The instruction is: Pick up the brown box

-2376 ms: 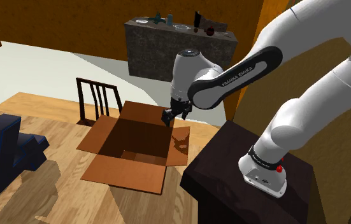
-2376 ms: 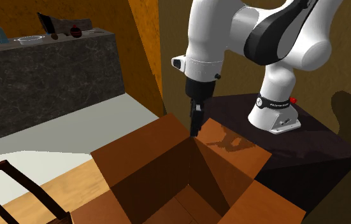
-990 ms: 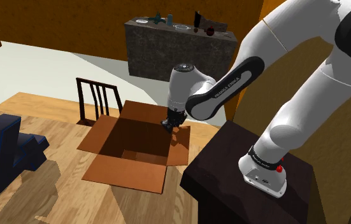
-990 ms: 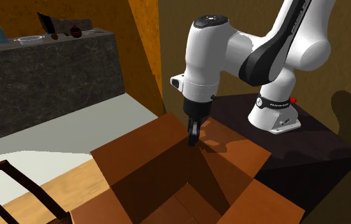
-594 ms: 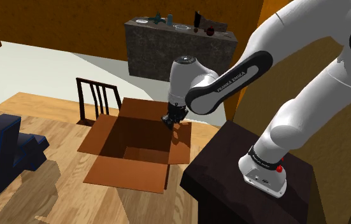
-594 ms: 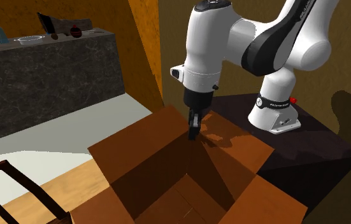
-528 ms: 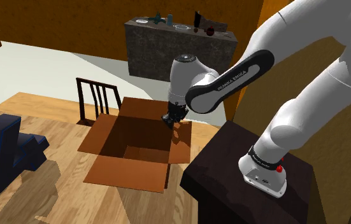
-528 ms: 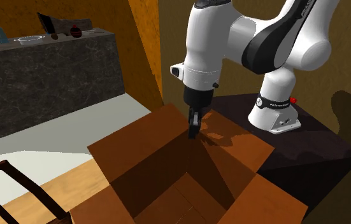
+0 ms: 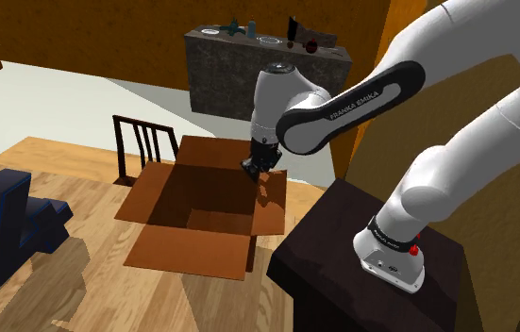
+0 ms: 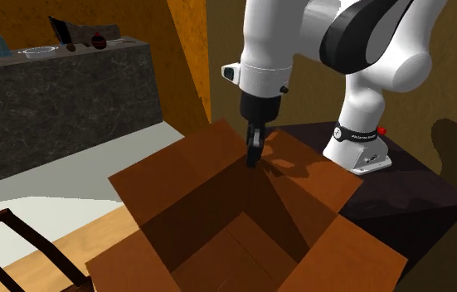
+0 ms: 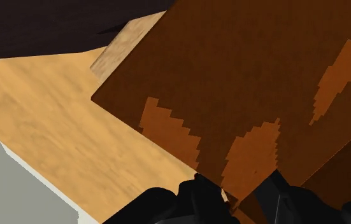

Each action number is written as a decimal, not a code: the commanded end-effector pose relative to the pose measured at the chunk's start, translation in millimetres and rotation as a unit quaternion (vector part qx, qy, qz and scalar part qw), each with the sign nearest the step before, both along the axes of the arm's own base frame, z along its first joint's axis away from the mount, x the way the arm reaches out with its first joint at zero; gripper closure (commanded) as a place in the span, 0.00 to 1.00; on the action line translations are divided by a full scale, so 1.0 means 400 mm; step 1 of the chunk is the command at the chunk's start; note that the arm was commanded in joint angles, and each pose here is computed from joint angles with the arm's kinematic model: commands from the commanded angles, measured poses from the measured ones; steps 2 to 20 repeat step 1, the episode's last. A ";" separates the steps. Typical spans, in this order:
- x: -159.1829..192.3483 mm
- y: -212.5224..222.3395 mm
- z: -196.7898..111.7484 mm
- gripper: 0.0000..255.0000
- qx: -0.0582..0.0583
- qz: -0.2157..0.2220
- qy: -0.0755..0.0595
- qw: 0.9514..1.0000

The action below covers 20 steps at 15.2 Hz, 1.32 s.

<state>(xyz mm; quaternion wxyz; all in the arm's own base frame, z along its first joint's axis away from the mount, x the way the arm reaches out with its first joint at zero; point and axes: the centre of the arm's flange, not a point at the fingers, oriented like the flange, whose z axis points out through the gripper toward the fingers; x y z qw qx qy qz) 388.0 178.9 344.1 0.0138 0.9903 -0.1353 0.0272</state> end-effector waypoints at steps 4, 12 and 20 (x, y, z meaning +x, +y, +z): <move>0.001 0.004 0.013 1.00 0.000 0.000 0.000 1.000; 0.001 0.004 0.013 1.00 0.000 0.000 0.000 1.000; 0.001 0.004 0.013 1.00 0.000 0.000 0.000 1.000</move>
